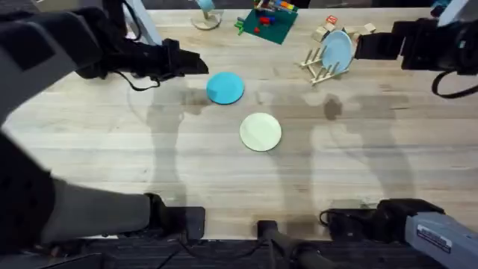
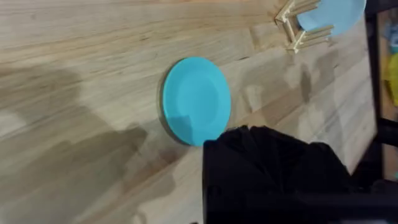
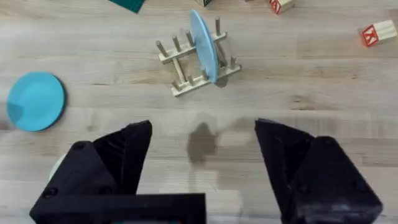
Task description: Pick up the plates from the table one by one and place each into a slot on the dish rack.
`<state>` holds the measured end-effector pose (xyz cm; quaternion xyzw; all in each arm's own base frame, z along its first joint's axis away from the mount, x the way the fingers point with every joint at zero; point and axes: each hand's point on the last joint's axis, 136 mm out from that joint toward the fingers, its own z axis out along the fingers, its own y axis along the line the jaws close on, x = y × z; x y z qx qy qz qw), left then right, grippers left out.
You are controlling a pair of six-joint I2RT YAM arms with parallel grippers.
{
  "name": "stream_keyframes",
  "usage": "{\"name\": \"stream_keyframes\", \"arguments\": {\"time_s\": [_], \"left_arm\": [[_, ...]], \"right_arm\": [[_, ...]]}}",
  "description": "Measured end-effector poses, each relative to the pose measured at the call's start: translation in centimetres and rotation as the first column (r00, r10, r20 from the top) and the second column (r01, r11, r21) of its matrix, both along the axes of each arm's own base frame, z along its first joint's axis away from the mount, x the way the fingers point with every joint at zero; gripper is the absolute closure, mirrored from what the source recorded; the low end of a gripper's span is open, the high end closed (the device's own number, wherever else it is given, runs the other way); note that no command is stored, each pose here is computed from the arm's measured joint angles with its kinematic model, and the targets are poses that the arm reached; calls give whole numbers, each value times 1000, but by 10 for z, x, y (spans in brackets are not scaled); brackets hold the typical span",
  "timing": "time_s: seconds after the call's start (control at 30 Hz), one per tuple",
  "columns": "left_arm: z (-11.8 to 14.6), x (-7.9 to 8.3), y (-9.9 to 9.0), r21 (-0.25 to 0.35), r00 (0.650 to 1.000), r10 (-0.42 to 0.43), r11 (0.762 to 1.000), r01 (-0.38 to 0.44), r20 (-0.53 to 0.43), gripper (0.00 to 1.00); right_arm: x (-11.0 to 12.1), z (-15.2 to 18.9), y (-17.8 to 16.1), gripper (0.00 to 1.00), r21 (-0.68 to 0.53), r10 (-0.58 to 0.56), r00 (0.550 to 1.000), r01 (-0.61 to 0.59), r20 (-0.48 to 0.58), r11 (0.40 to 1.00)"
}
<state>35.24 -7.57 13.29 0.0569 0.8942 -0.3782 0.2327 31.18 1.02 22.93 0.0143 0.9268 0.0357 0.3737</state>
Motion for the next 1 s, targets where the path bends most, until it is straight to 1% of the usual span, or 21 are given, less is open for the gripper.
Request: {"name": "stream_keyframes", "arguments": {"time_s": [0.17,0.33,0.57,0.77,0.97,1.0], "left_arm": [[-25,8,-6,-66,999,-30,997,27,-43,961],[-47,10,-8,-98,995,-45,995,37,-87,961],[-64,10,-9,-112,991,-53,993,39,-122,961],[-79,14,-9,-115,989,-55,993,39,-136,961],[-91,14,-9,-120,986,-56,992,37,-159,961],[-92,14,-10,-129,985,-59,991,38,-159,961]], "right_arm": [[0,0,0,5,0,1,1000,-1,0,1000],[0,0,0,5,2,2,1000,-2,0,1000],[0,0,0,5,2,2,1000,-2,0,1000],[0,0,0,6,2,2,1000,-2,0,1000],[0,0,0,5,2,2,1000,-2,0,1000],[0,0,0,5,2,2,1000,-2,0,1000]]}}
